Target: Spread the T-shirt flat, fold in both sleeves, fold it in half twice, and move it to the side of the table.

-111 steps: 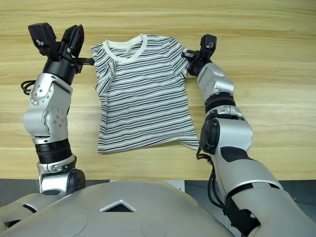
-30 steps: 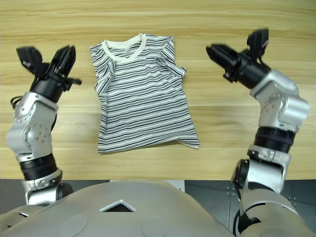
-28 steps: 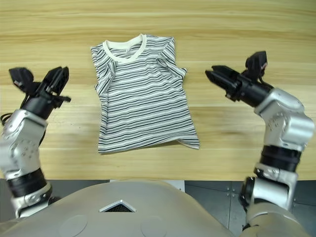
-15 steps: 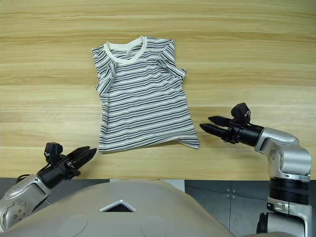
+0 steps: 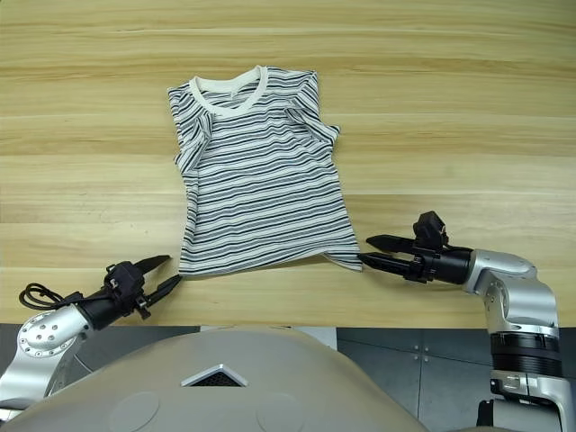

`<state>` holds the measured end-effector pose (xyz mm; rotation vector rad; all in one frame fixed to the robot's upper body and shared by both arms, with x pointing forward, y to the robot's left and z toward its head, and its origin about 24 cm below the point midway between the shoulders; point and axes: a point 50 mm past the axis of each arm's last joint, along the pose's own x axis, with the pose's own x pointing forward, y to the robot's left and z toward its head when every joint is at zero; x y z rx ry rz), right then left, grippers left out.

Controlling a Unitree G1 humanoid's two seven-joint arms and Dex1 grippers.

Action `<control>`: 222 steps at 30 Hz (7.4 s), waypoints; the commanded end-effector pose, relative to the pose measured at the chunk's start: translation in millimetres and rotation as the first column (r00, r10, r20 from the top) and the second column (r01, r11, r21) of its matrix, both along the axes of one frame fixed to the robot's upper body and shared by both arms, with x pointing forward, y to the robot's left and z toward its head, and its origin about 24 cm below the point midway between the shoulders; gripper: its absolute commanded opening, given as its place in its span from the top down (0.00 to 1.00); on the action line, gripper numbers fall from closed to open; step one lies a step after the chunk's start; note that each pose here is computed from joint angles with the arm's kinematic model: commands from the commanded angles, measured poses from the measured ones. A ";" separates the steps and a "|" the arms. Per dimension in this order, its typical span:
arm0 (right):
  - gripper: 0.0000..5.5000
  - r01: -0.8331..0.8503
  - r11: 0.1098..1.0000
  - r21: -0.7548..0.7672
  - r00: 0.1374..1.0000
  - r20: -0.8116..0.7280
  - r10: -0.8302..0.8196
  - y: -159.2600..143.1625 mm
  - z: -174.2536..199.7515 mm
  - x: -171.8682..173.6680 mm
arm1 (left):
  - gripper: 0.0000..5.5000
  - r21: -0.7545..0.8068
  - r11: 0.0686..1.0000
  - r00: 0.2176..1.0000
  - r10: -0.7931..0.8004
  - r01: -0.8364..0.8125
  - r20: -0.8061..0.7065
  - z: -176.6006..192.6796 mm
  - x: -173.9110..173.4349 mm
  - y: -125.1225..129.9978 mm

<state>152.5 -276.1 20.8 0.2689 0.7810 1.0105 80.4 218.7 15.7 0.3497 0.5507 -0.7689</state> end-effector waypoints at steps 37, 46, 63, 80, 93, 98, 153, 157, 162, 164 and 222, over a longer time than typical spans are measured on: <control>0.46 -0.010 1.000 0.001 0.999 -0.032 0.010 12.4 -11.3 4.1 | 0.73 0.064 0.966 0.963 -0.242 0.250 -0.116 -14.9 -12.7 -3.5; 0.46 -0.009 1.000 0.017 1.000 -0.030 0.010 13.7 -10.7 6.3 | 0.98 0.025 0.968 0.961 -0.244 0.249 -0.131 -13.8 -15.0 -4.6; 0.46 -0.136 0.986 -0.096 0.985 -0.124 0.123 -11.7 -20.0 -14.7 | 0.98 0.030 0.983 0.980 -0.179 0.182 -0.088 -13.0 -9.8 -6.2; 0.84 -0.188 0.981 -0.039 0.978 -0.095 0.184 14.9 -20.6 -15.6 | 0.98 0.022 0.984 0.982 -0.174 0.176 -0.067 -11.3 -7.2 -10.7; 0.98 -0.147 0.987 -0.063 0.989 -0.029 0.145 13.1 -13.8 4.0 | 0.98 -0.027 0.982 0.980 -0.186 0.185 -0.063 -2.1 2.3 -7.0; 0.98 -0.298 0.954 -0.030 0.955 -0.012 0.298 17.3 4.0 3.7 | 0.98 -0.295 0.922 0.915 -0.325 0.250 -0.240 27.4 4.1 -1.9; 0.98 0.374 0.927 0.009 0.901 0.234 -0.365 113.9 20.1 192.1 | 0.98 -0.587 0.529 0.781 0.518 -0.612 -0.347 8.7 201.2 11.7; 0.98 0.373 0.928 0.024 0.894 0.259 -0.366 121.7 26.6 199.5 | 0.98 -0.592 0.530 0.785 0.515 -0.607 -0.345 7.9 205.4 7.5; 0.98 0.363 0.928 0.083 0.883 0.289 -0.371 125.4 41.4 206.6 | 0.98 -0.608 0.525 0.791 0.512 -0.596 -0.335 10.7 207.9 6.5; 0.98 0.366 0.928 0.068 0.880 0.298 -0.369 125.1 43.3 208.4 | 0.98 -0.618 0.520 0.795 0.511 -0.590 -0.328 13.4 210.2 5.7; 0.39 0.164 0.986 0.024 0.743 0.655 -0.139 165.3 25.8 192.4 | 0.63 -0.680 0.673 0.853 0.505 -0.292 0.134 45.1 241.4 -17.6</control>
